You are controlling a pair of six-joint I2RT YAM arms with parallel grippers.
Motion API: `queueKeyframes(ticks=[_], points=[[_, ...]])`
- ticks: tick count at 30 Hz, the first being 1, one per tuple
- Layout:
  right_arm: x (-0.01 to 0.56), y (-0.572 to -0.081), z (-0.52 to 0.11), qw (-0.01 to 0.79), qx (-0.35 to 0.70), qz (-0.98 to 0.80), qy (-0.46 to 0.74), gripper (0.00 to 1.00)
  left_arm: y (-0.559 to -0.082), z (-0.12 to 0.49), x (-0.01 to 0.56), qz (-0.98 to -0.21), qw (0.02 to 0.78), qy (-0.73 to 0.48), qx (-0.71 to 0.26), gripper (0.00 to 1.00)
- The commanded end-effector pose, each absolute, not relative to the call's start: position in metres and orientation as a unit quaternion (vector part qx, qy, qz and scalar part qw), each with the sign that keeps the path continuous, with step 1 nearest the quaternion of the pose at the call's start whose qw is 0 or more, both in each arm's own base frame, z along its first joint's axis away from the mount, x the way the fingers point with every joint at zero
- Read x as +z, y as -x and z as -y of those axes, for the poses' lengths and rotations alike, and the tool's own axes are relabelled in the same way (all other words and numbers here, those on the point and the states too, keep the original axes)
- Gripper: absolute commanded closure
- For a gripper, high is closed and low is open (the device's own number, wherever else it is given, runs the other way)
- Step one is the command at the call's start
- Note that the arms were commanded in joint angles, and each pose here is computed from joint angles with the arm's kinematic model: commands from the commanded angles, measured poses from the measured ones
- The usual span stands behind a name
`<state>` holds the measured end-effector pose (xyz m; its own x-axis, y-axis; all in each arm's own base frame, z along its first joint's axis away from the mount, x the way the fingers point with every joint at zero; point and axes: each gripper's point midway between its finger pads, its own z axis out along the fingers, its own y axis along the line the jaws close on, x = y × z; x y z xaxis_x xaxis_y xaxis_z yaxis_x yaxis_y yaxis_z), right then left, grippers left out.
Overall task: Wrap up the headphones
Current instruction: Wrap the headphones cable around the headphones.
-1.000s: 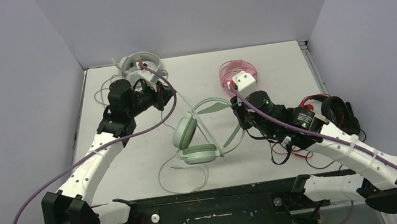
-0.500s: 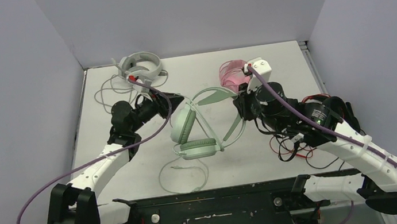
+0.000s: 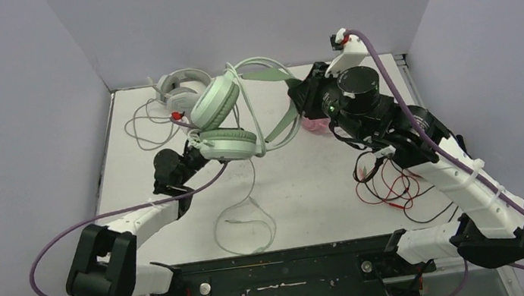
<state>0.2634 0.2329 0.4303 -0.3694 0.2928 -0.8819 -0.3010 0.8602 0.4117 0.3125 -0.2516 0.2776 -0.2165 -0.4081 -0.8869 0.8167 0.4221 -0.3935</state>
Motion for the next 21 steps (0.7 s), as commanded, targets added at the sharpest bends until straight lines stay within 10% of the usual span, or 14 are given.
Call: queueKeyframes(ticks=[1,21], points=[[0.508,-0.267,-0.244,0.597,0.367,-0.711,-0.059,1.0,-0.313,0.26,0.287,-0.551,0.629,-0.175,-0.52,0.68],[0.563,-0.323,-0.155,0.697,0.247,-0.622,-0.257,1.0,-0.268,0.309,0.184,-0.631,0.543,-0.22,-0.509,0.77]])
